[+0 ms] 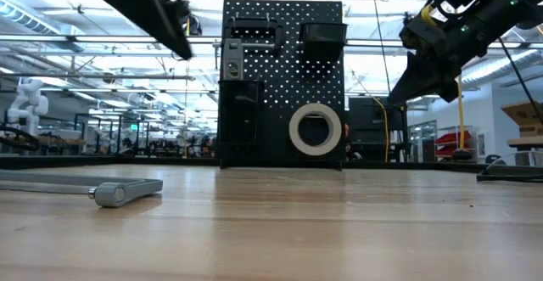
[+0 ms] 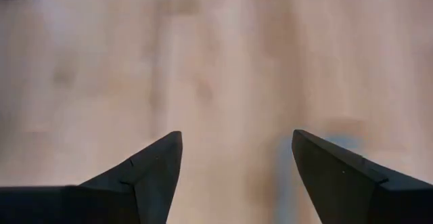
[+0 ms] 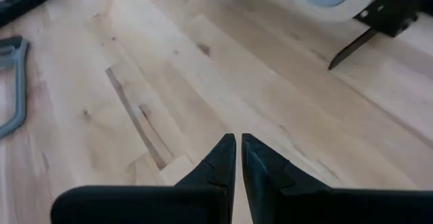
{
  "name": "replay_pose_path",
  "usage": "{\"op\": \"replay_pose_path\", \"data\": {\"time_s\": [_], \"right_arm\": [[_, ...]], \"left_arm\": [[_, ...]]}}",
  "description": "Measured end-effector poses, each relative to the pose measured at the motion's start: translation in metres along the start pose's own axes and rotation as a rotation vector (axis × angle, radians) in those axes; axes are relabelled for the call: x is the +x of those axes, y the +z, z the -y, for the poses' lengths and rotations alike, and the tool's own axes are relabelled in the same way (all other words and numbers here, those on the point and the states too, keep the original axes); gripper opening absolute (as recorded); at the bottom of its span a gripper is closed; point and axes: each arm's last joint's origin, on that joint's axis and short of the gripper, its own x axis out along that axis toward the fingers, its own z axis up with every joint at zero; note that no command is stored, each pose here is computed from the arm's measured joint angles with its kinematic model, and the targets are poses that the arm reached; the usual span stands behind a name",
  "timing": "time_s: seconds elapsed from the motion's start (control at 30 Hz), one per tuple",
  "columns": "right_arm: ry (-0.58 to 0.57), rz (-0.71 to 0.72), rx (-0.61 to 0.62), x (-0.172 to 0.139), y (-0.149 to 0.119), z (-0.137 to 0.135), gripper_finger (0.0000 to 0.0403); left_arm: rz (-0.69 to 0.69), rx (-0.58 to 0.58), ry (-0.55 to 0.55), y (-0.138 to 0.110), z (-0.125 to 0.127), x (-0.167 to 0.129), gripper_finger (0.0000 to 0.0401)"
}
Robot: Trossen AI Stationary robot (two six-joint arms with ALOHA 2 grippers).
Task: Hang tools onto peg board
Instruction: Put the black safety glasses into the left black tool bin
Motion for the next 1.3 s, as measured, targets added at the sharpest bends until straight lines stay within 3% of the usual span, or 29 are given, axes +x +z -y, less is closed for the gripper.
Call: {"op": "replay_pose_path", "data": {"time_s": [0.13,0.37,0.47,0.6,0.73,0.87,1.1,1.3], "right_arm": [[-0.002,-0.044,0.004,0.010,-0.006,-0.006,0.0020],[0.063,-0.043,-0.038,0.020,-0.012,-0.022,0.0020],[0.165,-0.045,-0.025,0.016,-0.011,-0.029,0.0020],[0.276,-0.008,-0.034,0.006,-0.005,-0.043,0.0020],[0.339,0.037,-0.070,-0.006,0.012,-0.059,0.0020],[0.374,0.003,-0.103,-0.024,0.037,-0.077,0.0020],[0.253,-0.318,-0.086,-0.045,0.052,-0.098,0.0020],[0.031,-0.645,-0.098,-0.040,0.022,-0.100,0.0025]], "left_arm": [[-0.068,-0.055,-0.189,-0.007,0.001,-0.017,0.0283],[-0.224,-0.095,-0.118,-0.026,-0.004,-0.028,0.0283],[-0.195,-0.074,-0.079,-0.038,-0.003,-0.035,0.0283],[-0.117,-0.147,-0.013,-0.067,-0.008,-0.043,0.0283],[0.053,-0.225,-0.071,-0.087,-0.011,-0.043,0.0283],[0.182,-0.248,-0.125,-0.091,-0.012,-0.043,0.0283],[0.229,-0.135,-0.108,-0.086,-0.011,-0.041,0.0283],[0.265,-0.025,0.011,-0.082,-0.012,-0.036,0.0283]]}}
